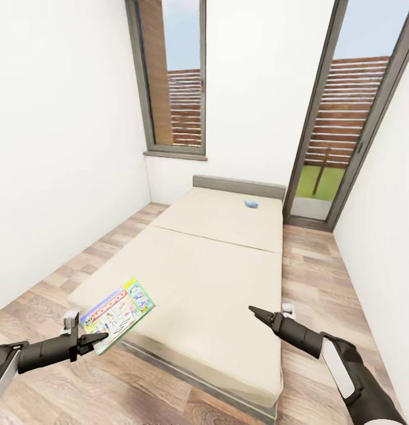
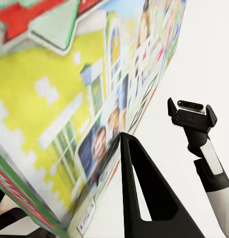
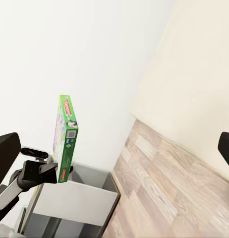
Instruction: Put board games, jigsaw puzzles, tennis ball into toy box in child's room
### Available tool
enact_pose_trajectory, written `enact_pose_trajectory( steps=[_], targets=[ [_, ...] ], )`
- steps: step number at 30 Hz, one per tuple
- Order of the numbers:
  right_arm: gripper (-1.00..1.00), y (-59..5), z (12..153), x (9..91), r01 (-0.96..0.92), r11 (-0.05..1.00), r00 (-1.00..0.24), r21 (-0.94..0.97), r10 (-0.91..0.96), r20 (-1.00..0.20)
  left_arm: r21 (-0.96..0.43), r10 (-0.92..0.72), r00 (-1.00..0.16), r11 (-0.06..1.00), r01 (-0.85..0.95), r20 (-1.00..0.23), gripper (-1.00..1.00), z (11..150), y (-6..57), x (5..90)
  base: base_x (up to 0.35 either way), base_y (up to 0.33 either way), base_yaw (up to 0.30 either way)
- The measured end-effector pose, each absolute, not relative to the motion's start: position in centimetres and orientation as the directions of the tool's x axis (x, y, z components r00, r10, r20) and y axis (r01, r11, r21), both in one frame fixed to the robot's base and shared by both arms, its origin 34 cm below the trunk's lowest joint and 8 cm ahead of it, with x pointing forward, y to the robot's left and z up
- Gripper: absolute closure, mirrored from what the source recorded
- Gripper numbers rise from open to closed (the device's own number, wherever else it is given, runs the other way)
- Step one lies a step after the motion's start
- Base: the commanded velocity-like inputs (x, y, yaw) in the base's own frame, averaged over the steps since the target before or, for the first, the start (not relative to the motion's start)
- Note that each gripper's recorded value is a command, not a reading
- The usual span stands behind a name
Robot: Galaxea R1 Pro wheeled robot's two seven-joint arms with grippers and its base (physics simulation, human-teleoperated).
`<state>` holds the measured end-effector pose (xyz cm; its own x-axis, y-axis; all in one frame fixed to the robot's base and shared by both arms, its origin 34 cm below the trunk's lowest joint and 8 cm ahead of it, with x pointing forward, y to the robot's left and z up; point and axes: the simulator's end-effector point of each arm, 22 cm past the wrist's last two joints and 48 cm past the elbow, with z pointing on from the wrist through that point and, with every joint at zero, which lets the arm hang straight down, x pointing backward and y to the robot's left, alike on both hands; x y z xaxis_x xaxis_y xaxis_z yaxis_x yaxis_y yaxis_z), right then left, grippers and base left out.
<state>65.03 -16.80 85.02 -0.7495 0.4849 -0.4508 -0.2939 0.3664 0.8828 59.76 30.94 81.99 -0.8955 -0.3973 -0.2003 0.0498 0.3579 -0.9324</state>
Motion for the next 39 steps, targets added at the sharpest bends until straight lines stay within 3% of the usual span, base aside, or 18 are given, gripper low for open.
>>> enact_pose_trajectory(
  steps=[39],
  targets=[
    [-1.00, -16.3, 90.2, 64.6, -0.287, 0.367, -0.756, 0.885, 0.481, -0.444, -0.932, -0.395, -0.897, 0.359, 0.047, -0.198, 1.00, 87.3, 30.8, 59.3, 0.000, 0.000, 0.292]
  ],
)
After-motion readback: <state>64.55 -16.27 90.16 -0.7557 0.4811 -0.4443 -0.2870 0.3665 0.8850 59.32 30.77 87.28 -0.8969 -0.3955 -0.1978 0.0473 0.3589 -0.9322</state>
